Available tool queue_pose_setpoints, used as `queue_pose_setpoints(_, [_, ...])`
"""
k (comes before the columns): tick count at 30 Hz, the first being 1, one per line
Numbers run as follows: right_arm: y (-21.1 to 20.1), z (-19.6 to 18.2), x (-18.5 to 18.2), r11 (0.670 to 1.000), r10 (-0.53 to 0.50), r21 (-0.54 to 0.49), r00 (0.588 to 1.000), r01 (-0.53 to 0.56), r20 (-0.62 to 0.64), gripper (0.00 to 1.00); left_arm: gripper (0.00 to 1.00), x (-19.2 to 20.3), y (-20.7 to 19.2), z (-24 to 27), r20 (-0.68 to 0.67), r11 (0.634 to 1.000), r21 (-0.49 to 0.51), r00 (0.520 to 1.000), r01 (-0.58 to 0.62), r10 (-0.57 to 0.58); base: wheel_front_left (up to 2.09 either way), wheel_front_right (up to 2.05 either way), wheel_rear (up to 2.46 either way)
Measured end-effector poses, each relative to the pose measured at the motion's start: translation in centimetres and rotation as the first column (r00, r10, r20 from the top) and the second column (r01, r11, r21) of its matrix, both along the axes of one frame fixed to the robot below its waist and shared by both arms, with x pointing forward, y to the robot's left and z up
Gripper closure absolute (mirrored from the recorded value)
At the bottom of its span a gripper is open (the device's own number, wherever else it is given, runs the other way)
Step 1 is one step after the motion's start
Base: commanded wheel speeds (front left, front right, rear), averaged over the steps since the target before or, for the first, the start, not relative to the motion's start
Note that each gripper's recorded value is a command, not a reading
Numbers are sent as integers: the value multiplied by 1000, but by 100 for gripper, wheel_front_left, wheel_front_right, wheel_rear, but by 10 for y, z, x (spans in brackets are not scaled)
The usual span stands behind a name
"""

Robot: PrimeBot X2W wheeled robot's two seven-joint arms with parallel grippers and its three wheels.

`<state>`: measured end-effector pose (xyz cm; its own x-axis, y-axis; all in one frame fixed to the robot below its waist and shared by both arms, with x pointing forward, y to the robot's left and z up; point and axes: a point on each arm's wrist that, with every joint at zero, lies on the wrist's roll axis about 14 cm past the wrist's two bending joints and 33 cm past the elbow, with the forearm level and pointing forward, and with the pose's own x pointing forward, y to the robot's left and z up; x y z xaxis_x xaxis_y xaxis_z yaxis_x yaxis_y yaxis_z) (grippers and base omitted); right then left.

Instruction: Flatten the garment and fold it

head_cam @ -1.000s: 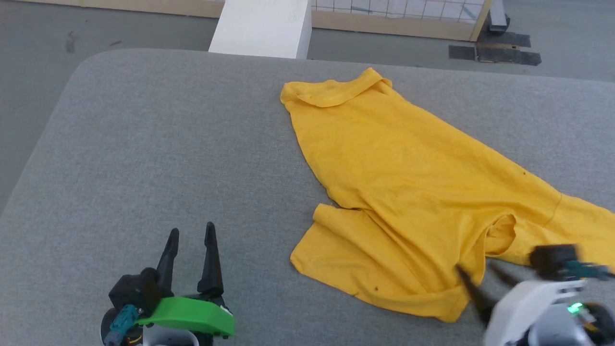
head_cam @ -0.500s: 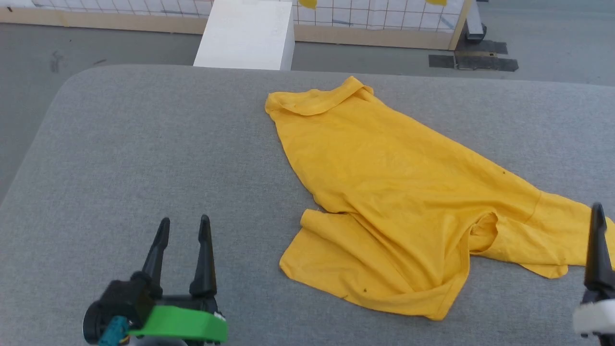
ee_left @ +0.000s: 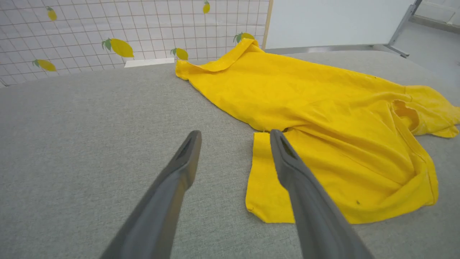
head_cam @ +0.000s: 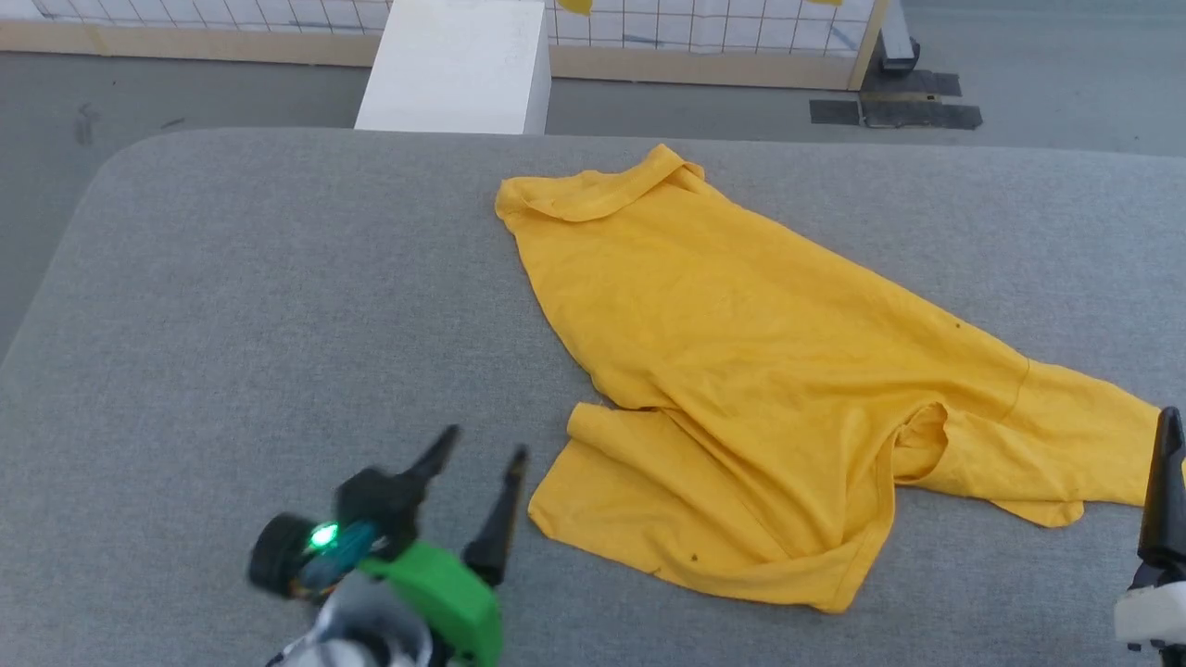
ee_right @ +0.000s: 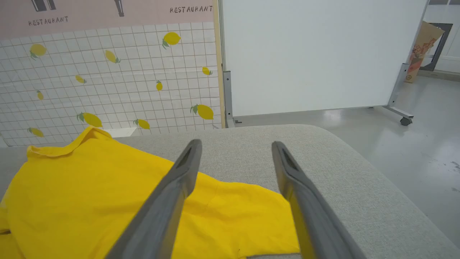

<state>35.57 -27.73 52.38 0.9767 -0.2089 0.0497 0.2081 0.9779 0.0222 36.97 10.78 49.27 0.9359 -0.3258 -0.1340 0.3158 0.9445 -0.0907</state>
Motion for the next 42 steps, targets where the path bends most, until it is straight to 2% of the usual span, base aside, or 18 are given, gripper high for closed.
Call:
queue_pose_setpoints(2, [1, 2, 3, 1000, 3, 2, 1000, -3, 5, 0, 0, 0, -15, -13, -81, 994, 48, 993, 94, -90, 0, 0, 0])
queue_pose_setpoints(8, [3, -2, 8, 1000, 8, 14, 1000, -8, -14, 0, 0, -3, -35, -54, -275, 964, 127, 942, 234, -193, 0, 0, 0])
queue_pose_setpoints(14, [1, -7, 7, 1000, 2, 12, 999, -2, -39, 0, 0, -3, -40, -83, -376, 936, 166, 897, 311, -232, 0, 0, 0])
queue_pose_setpoints(20, [-2, -11, 5, 1000, -8, 12, 998, 9, -61, 0, 0, -3, -36, -109, -461, 932, 171, 862, 319, -210, 0, 0, 0])
queue_pose_setpoints(22, [-3, -11, 5, 1000, -12, 16, 998, 13, -61, 0, 0, -6, -38, -116, -504, 937, 144, 839, 318, -207, 0, 0, 0])
queue_pose_setpoints(23, [-3, -11, 5, 1000, -13, 15, 998, 13, -61, 0, 25, -6, -40, -117, -514, 938, 135, 832, 318, -208, 0, 0, 0])
queue_pose_setpoints(24, [-4, -10, 5, 1000, -13, 15, 998, 14, -60, 0, 55, -5, -43, -116, -517, 940, 122, 828, 319, -214, 0, 0, 0])
queue_pose_setpoints(25, [-4, -10, 4, 1000, -14, 15, 998, 15, -62, 0, 100, -5, -44, -116, -518, 941, 115, 827, 320, -218, 0, 0, 0])
queue_pose_setpoints(29, [-3, -10, 4, 1000, -12, 17, 998, 13, -64, 0, 100, -8, -50, -116, -519, 942, 92, 823, 322, -231, 0, 0, 0])
queue_pose_setpoints(33, [-3, -7, 4, 1000, -9, 20, 998, 10, -58, 0, 100, -4, -52, -108, -486, 960, 45, 846, 276, -221, 0, 0, 0])
queue_pose_setpoints(38, [1, -1, 4, 1000, 4, 25, 999, -3, -36, 0, 100, 18, -24, -76, -364, 997, -27, 928, 69, -74, 0, 0, 0])
queue_pose_setpoints(42, [6, 3, 7, 999, 20, 28, 1000, -19, -24, 0, 100, 21, 20, -53, -304, 988, -89, 948, -128, 95, 0, 0, 0])
